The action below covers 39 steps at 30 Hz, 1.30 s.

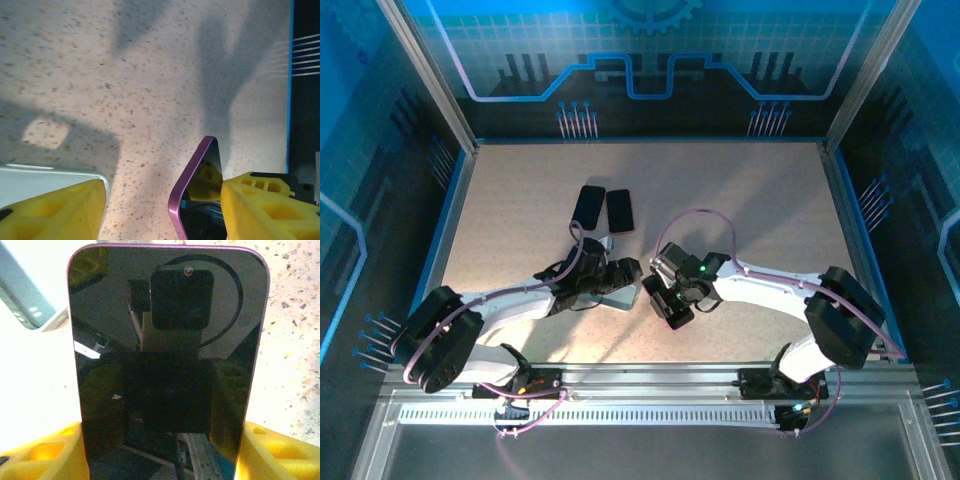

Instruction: Put the phone into the phone case

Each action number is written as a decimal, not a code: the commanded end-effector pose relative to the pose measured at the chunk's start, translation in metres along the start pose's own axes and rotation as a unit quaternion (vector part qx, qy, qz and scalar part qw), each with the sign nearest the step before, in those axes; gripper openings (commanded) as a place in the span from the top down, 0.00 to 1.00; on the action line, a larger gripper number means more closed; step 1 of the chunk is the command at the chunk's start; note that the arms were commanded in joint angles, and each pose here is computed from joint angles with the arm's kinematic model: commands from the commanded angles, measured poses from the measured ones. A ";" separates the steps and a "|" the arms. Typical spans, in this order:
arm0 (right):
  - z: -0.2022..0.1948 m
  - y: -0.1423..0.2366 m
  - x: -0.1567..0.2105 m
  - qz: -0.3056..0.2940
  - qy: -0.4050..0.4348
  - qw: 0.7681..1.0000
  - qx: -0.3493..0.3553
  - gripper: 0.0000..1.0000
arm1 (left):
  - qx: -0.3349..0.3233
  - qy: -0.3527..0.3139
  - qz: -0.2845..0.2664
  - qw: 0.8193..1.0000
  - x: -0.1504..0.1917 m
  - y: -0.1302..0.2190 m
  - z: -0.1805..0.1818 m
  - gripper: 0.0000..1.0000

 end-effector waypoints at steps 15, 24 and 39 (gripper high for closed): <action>0.003 0.025 -0.015 -0.048 -0.040 0.997 -0.054 0.40 | 0.110 -0.006 0.056 0.992 0.016 -0.014 -0.040 0.52; 0.001 0.027 -0.020 -0.052 -0.041 0.997 -0.050 0.40 | 0.115 -0.008 0.067 0.991 0.022 -0.019 -0.044 0.57; 0.004 0.037 -0.027 -0.069 -0.044 0.995 -0.062 0.40 | 0.121 -0.015 0.076 0.990 0.030 -0.020 -0.050 0.64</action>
Point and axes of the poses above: each hand's point on the last joint's axis, 136 mm out from that joint toward the fingers, its own y axis back along the fingers, its own z axis along the line the jaws close on, x = y × z, the point moved 2 cm from there along y, back along the fingers, and after that the axes turned 5 degrees about y, right-handed, at the moved point
